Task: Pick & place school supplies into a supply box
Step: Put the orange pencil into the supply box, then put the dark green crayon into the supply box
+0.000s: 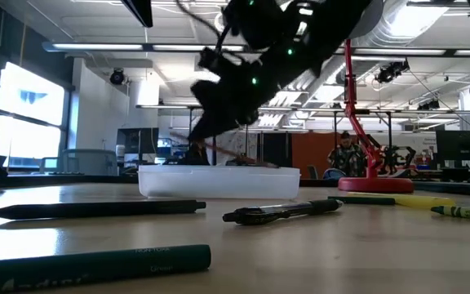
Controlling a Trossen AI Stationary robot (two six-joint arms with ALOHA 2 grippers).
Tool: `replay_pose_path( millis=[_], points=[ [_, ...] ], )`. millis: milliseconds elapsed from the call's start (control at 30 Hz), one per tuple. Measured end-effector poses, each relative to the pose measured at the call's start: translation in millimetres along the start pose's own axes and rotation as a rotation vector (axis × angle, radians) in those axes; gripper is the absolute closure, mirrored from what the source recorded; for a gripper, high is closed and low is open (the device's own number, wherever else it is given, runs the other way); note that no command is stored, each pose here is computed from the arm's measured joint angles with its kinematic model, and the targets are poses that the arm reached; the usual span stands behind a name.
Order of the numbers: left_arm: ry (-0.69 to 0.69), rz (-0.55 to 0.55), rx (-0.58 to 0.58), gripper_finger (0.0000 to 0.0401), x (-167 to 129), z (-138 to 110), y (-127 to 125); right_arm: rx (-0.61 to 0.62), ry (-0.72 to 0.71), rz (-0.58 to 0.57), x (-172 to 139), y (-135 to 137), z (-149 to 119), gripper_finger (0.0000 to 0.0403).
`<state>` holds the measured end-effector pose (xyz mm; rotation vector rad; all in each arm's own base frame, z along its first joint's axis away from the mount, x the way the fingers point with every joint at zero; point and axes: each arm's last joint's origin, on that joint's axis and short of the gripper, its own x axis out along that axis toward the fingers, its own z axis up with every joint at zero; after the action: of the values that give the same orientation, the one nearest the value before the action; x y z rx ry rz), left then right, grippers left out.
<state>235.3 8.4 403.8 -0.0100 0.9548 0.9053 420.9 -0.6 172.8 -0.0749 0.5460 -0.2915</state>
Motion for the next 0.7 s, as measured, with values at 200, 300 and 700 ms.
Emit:
replay_pose_path(
  millis=[200,300,700],
  points=[
    [-0.023,-0.009,-0.015,0.0306,-12,-8,6,0.046,0.041,-0.044,15,-3,-12,0.0385],
    [-0.036,-0.025,0.01,0.0306,-17,-11,0,0.04,0.034,-0.046,10,-4,-6,0.0369],
    [-0.057,-0.066,0.047,0.0306,-26,-17,-7,-0.056,0.155,0.056,-23,17,-1,0.0295]
  ],
)
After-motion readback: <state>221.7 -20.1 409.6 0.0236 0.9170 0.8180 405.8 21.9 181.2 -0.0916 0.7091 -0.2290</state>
